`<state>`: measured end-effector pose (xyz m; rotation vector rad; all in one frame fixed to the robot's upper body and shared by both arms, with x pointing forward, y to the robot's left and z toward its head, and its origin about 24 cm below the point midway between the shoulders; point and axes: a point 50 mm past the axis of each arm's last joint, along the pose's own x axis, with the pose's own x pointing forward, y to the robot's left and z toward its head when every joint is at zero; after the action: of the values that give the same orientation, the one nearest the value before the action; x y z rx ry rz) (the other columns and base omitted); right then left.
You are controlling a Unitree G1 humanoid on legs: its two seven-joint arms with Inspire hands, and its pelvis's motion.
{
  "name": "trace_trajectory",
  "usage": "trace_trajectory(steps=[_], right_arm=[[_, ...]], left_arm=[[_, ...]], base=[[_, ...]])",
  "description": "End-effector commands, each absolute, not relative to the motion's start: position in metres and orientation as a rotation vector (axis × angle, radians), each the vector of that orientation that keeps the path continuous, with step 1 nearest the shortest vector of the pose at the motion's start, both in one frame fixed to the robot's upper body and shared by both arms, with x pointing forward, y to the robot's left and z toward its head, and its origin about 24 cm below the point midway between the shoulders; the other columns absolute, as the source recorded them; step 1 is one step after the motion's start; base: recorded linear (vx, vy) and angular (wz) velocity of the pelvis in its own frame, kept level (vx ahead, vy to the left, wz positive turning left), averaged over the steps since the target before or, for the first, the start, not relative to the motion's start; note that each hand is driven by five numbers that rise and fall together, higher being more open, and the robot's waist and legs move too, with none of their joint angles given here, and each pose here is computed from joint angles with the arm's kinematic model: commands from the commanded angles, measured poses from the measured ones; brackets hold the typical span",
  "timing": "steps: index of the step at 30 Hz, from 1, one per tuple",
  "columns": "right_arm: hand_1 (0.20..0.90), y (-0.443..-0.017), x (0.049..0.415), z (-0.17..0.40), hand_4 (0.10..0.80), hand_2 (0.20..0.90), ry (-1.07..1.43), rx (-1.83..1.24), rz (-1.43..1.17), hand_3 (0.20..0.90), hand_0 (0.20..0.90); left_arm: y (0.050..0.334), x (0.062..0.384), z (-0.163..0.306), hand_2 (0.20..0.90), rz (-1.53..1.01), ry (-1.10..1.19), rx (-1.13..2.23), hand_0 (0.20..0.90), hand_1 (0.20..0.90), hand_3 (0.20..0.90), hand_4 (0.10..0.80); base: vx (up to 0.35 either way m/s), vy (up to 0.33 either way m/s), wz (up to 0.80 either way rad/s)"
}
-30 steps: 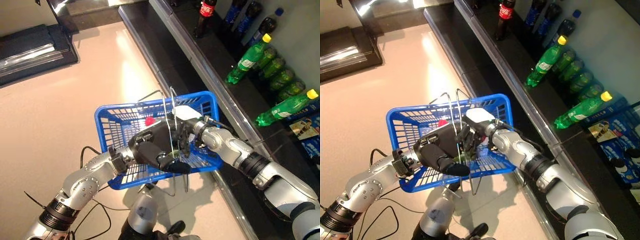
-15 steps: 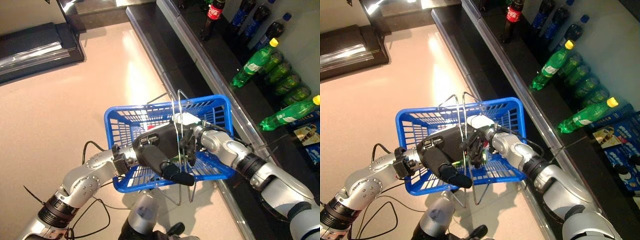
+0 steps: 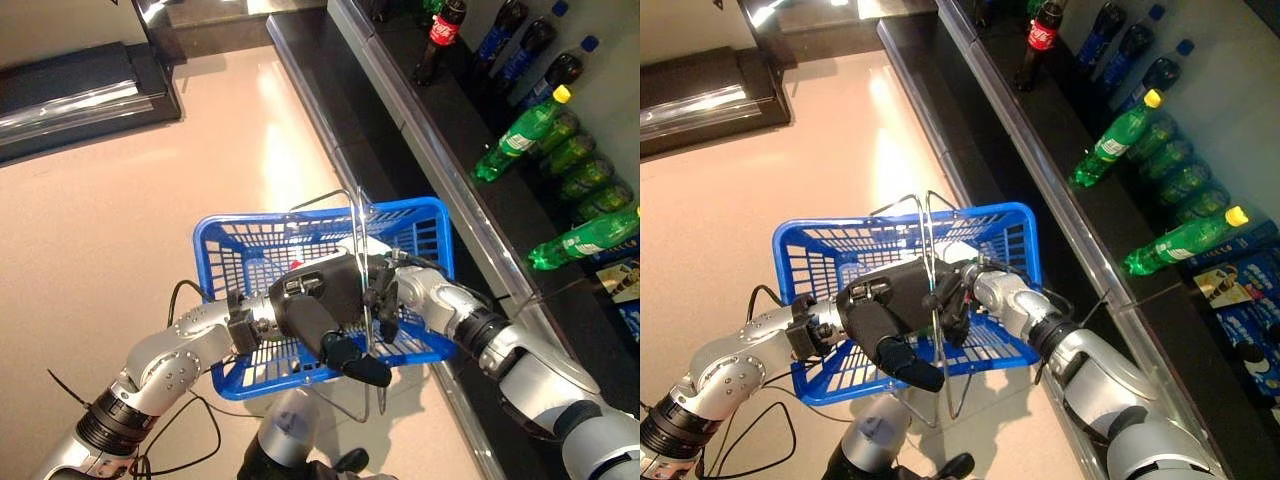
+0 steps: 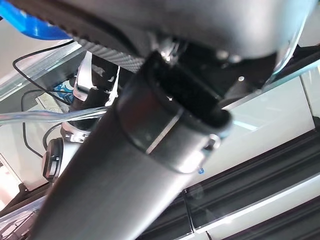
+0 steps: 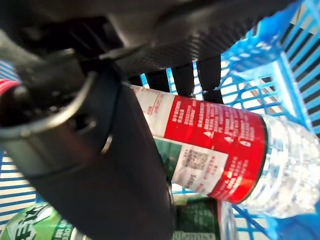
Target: Pick up the drink and place into the basket.
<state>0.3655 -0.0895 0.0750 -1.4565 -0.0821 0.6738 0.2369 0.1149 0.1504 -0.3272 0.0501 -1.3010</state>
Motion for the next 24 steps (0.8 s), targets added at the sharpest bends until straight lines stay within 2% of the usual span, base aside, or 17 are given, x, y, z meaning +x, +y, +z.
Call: trace_trajectory(steps=[1,11,12,13,14,15,24], right_arm=[[0.300,-0.068,0.363,0.065,0.100,0.300,-0.094,-1.443,0.721,0.200,0.300],[0.300,-0.072,0.360,0.046,0.100,0.300,0.024,-1.434,0.735,0.200,0.300],[0.345,-0.072,0.360,0.045,0.152,0.345,0.036,-1.432,0.737,0.252,0.345],[0.465,-0.072,0.359,0.044,0.292,0.465,0.040,-1.432,0.738,0.392,0.465],[0.629,-0.073,0.359,0.042,0.484,0.629,0.054,-1.431,0.737,0.584,0.629],[0.900,-0.075,0.358,0.039,0.800,0.900,0.066,-1.425,0.738,0.900,0.900],[0.900,-0.075,0.357,0.034,0.800,0.900,0.097,-1.382,0.709,0.900,0.900]], left_arm=[[0.067,0.190,0.204,0.300,-1.772,-0.361,-0.609,0.300,0.300,0.200,0.100],[0.065,0.188,0.203,0.300,-1.782,-0.353,-0.621,0.300,0.300,0.200,0.100],[0.065,0.188,0.203,0.300,-1.783,-0.353,-0.621,0.300,0.300,0.200,0.100],[0.065,0.188,0.203,0.300,-1.783,-0.353,-0.621,0.300,0.300,0.200,0.100],[0.065,0.188,0.203,0.300,-1.782,-0.353,-0.622,0.300,0.300,0.200,0.100],[0.066,0.187,0.203,0.300,-1.780,-0.352,-0.622,0.300,0.300,0.200,0.100],[0.066,0.188,0.203,0.300,-1.756,-0.361,-0.624,0.300,0.300,0.200,0.100]], base=[[0.017,-0.005,0.11],[0.006,-0.001,0.01],[0.000,0.000,0.00],[0.000,0.000,0.00],[0.000,0.000,0.00],[0.000,0.000,0.00],[0.000,0.000,0.00]])
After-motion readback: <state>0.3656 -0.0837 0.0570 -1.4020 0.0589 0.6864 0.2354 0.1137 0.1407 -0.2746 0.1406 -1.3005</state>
